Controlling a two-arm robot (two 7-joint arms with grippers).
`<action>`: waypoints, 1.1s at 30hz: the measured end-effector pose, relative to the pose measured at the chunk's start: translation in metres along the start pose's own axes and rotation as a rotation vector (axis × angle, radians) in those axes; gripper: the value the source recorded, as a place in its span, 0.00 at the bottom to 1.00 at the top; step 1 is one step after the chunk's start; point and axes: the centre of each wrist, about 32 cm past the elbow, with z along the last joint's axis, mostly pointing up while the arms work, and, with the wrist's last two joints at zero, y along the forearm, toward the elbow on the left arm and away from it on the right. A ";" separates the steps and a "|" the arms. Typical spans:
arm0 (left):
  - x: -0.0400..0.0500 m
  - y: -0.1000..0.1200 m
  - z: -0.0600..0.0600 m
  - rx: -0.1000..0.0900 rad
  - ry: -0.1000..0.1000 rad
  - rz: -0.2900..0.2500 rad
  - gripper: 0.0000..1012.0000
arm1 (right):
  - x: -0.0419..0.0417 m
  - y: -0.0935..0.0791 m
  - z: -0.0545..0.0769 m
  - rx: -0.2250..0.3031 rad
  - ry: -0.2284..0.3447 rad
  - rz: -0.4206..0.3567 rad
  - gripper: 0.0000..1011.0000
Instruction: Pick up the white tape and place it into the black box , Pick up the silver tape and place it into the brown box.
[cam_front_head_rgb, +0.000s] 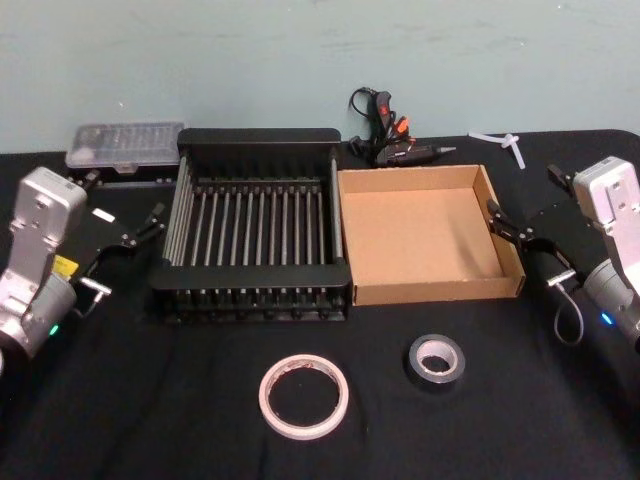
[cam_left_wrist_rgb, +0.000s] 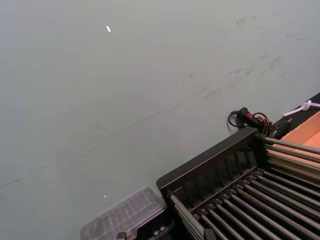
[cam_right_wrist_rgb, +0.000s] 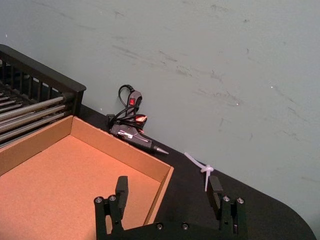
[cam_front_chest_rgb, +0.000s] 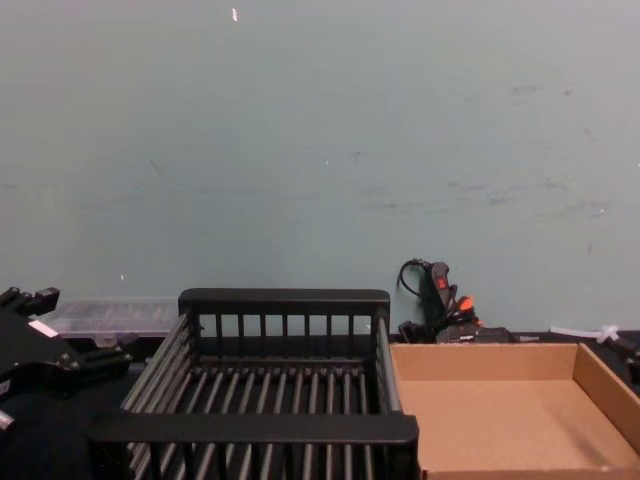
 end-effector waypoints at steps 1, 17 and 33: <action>0.0000 0.000 0.000 0.000 0.000 0.000 0.99 | 0.0000 0.000 0.000 0.000 0.000 0.000 0.99; 0.0000 0.000 0.000 0.000 0.000 0.000 0.99 | 0.0000 0.000 0.000 0.000 0.000 0.000 0.99; 0.0000 0.000 0.000 0.000 0.000 0.000 0.99 | 0.0000 0.000 0.000 0.000 0.000 0.000 0.99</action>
